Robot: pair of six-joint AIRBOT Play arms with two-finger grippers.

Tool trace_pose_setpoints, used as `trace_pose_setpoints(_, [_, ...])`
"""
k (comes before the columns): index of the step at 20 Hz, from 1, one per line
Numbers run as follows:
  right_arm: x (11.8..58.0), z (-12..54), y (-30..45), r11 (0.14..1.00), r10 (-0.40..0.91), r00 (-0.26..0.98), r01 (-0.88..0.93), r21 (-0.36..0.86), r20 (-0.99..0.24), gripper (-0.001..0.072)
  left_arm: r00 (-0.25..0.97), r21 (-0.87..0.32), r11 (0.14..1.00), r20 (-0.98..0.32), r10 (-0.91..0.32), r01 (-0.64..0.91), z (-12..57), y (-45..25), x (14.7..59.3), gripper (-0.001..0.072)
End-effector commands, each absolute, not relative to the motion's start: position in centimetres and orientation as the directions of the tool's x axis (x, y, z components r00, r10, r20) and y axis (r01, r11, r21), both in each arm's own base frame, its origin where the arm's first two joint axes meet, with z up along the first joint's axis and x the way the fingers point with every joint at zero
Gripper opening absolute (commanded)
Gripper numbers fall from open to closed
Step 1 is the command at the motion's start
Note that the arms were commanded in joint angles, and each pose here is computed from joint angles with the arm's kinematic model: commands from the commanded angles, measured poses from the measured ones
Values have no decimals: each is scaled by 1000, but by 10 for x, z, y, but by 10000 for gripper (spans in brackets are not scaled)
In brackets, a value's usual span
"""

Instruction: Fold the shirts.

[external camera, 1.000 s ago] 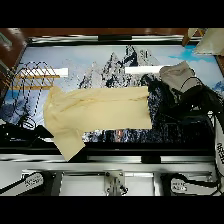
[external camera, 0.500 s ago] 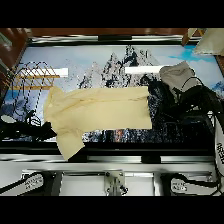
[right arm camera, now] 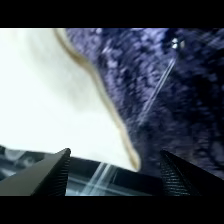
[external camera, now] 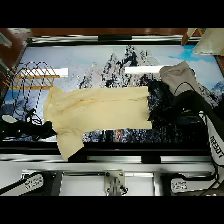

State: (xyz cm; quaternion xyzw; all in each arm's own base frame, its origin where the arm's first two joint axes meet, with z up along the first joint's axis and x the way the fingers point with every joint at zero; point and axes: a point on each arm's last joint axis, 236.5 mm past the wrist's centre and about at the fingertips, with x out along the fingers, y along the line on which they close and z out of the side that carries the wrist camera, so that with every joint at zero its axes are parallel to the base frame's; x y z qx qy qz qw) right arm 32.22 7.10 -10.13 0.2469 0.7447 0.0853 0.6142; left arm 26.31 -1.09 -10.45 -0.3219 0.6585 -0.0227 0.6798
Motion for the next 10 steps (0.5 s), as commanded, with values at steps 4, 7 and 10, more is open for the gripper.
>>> trace_pose_setpoints(4, [326, -116, 105, 871, 475, -129, 210, 445, -870, 497, 170, -474, 806, -880, -443, -354, -89, -5, 280, 31])
trace_pose_setpoints(7, [322, -113, 119, 877, 474, -150, 163, 451, -868, 82, 202, -482, 831, -875, -441, -278, -67, -1, 296, 30])
trace_pose_setpoints(10, [345, -72, 126, 872, 489, -59, 45, 487, -870, 71, 309, -464, 880, -856, -415, -100, 0, 8, 327, 29])
